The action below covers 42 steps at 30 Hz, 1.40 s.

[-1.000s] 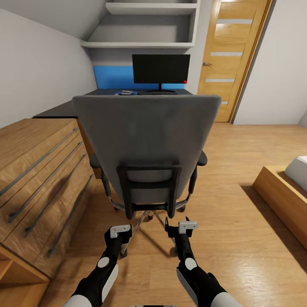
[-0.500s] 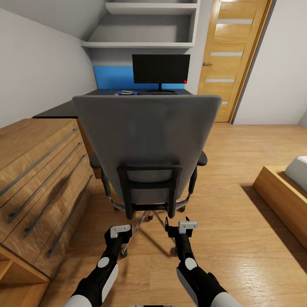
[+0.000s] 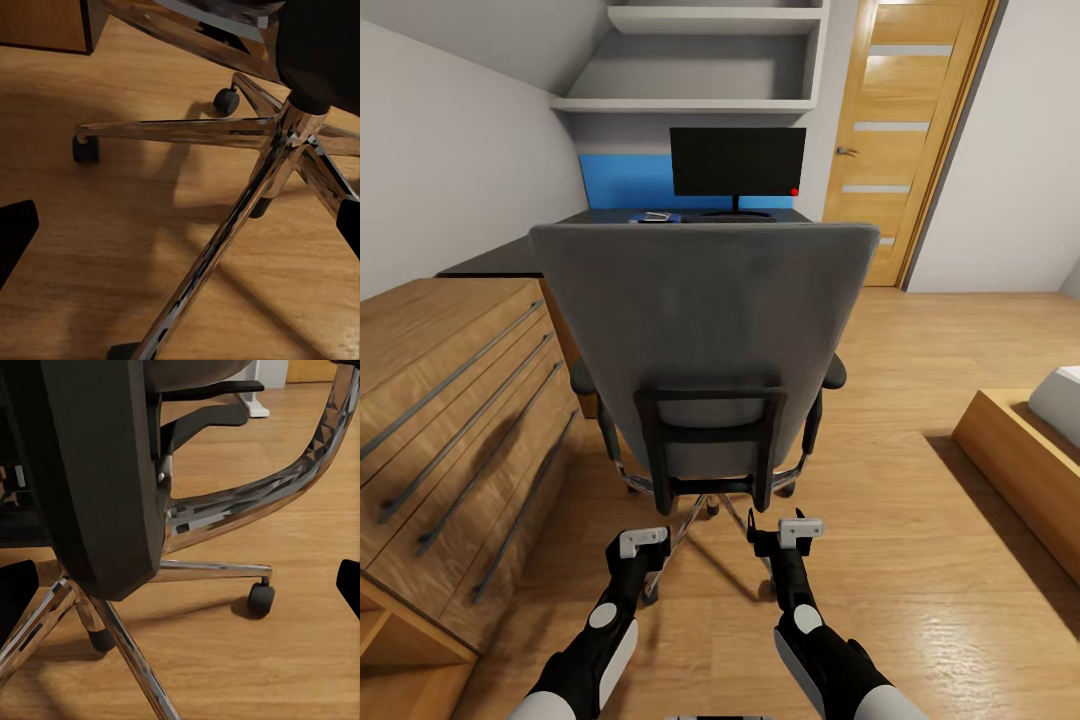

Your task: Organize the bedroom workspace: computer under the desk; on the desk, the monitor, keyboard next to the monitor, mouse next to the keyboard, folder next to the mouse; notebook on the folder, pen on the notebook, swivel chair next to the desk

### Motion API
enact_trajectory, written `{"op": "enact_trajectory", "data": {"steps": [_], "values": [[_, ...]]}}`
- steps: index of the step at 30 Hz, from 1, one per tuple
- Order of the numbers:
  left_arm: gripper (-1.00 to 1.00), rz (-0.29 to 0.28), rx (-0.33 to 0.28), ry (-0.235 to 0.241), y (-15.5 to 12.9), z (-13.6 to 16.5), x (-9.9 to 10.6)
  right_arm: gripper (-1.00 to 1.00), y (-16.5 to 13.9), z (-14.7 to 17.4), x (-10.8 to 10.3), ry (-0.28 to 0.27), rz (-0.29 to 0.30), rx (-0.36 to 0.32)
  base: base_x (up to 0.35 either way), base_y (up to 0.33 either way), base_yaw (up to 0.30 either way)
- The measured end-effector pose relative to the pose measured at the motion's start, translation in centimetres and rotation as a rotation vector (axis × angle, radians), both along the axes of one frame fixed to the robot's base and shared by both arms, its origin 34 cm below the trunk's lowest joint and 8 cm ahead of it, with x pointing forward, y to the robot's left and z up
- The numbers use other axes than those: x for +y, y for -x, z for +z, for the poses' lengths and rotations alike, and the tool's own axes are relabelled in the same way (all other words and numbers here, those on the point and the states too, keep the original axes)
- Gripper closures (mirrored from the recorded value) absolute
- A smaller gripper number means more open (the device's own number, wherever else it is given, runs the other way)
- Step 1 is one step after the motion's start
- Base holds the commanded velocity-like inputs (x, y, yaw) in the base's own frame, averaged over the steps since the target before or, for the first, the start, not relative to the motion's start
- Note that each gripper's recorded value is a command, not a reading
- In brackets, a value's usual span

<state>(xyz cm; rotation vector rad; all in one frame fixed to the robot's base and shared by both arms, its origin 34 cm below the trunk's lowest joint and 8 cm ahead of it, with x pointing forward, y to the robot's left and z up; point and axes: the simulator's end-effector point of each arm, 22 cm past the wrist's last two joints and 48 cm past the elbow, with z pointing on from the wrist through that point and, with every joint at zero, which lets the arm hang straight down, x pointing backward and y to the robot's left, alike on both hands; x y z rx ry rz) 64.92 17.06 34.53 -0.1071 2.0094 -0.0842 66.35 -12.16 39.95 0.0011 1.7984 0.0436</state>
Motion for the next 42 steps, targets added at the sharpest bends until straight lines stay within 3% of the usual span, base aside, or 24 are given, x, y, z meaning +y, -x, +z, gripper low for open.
{"op": "enact_trajectory", "data": {"steps": [6,19,42], "values": [[-1.00,-0.003,-0.005,0.001,-0.1,0.1,-0.2,-1.00,0.0,0.0,0.0,-0.002,-0.001,0.001,0.000,0.000,0.000],[-1.00,-0.047,-0.105,0.000,-0.8,2.3,-2.2,-1.00,0.0,0.0,0.0,0.000,0.000,0.000,0.000,0.000,0.000],[-1.00,-0.069,-0.121,-0.004,-0.9,2.7,-2.9,-1.00,0.0,0.0,0.0,0.000,0.000,-0.001,0.000,0.000,0.000]]}}
